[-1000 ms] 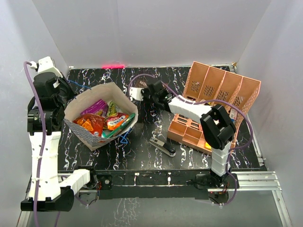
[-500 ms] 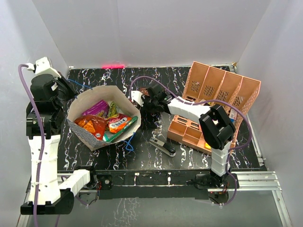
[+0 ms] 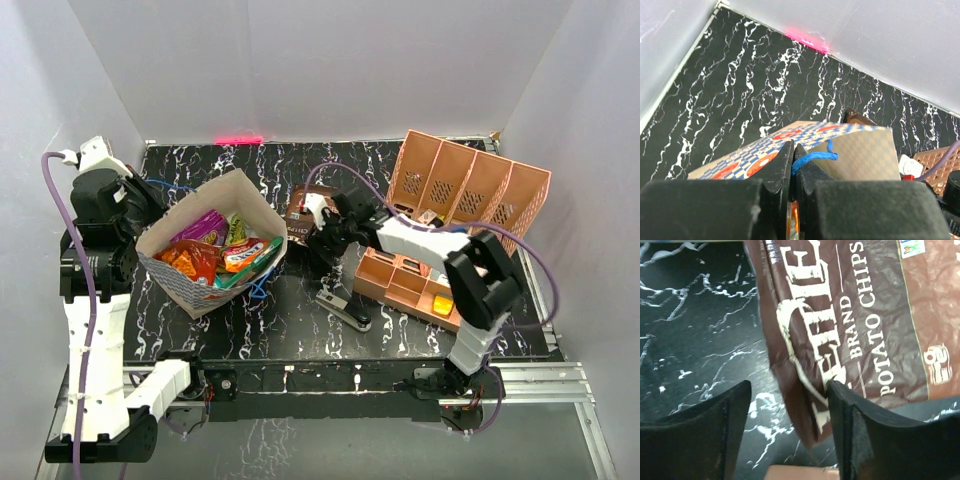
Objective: Take the snacks out of the paper bag
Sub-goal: Place the snack at the center of the board, then take out the snack from the paper bag.
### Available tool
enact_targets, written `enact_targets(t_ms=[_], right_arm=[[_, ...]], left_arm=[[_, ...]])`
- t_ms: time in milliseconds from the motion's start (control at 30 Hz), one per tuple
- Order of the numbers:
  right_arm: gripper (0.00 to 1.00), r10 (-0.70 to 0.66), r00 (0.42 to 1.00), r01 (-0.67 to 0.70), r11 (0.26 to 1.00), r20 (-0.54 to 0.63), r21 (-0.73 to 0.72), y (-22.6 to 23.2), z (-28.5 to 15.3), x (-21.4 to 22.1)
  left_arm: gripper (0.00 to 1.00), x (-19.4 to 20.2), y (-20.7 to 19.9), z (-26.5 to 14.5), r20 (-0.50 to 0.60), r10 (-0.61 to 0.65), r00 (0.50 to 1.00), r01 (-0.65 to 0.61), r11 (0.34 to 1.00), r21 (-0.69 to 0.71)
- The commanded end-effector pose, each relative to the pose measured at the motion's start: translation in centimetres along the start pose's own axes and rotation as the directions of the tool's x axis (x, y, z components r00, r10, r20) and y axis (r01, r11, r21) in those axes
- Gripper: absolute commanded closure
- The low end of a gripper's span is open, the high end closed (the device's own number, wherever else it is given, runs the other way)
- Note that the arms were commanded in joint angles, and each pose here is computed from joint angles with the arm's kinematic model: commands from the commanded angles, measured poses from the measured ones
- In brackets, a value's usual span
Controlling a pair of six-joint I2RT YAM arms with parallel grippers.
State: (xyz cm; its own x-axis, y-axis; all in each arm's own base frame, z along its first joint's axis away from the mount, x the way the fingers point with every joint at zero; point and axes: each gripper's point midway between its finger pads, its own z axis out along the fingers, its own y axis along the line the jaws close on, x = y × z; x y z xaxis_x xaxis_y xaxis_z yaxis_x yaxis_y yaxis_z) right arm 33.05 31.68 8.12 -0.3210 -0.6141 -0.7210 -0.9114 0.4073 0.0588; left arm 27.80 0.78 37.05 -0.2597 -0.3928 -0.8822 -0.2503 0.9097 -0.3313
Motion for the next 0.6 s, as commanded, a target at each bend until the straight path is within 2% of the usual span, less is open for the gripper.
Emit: enact_targets(t_ms=[0, 67, 200, 300, 433, 567], right_arm=[[0.32, 0.017, 0.951, -0.034, 0.998, 0.309, 0.049, 1.3, -6.1, -7.4], [0.27, 0.010, 0.929, -0.042, 0.996, 0.370, 0.079, 1.8, -8.7, -8.7], [0.27, -0.028, 0.917, -0.021, 0.993, 0.399, 0.117, 2.4, -12.3, -10.2], [0.27, -0.081, 0.877, 0.000, 0.986, 0.474, 0.167, 2.8, -16.1, -12.9], [0.28, -0.235, 0.796, 0.201, 0.972, 0.557, 0.123, 7.3, -19.8, -17.3], [0.33, -0.399, 0.716, 0.419, 0.902, 0.573, 0.104, 14.1, -19.9, -18.9]], left_arm=[[1.00, -2.1, -1.7, -1.7, 0.067, -0.054, 0.996, 0.048, 0.996, 0.078], [1.00, -3.0, -1.9, -2.0, 0.088, -0.058, 0.994, 0.051, 0.996, 0.079], [1.00, -5.0, -2.7, -2.6, 0.130, -0.066, 0.989, 0.053, 0.994, 0.100], [1.00, -5.4, -3.4, -2.7, 0.134, -0.070, 0.988, 0.052, 0.990, 0.134], [1.00, -4.6, -4.8, -2.4, 0.093, -0.098, 0.991, 0.077, 0.975, 0.207], [1.00, -4.0, -5.5, -2.0, 0.061, -0.123, 0.990, 0.105, 0.964, 0.245]])
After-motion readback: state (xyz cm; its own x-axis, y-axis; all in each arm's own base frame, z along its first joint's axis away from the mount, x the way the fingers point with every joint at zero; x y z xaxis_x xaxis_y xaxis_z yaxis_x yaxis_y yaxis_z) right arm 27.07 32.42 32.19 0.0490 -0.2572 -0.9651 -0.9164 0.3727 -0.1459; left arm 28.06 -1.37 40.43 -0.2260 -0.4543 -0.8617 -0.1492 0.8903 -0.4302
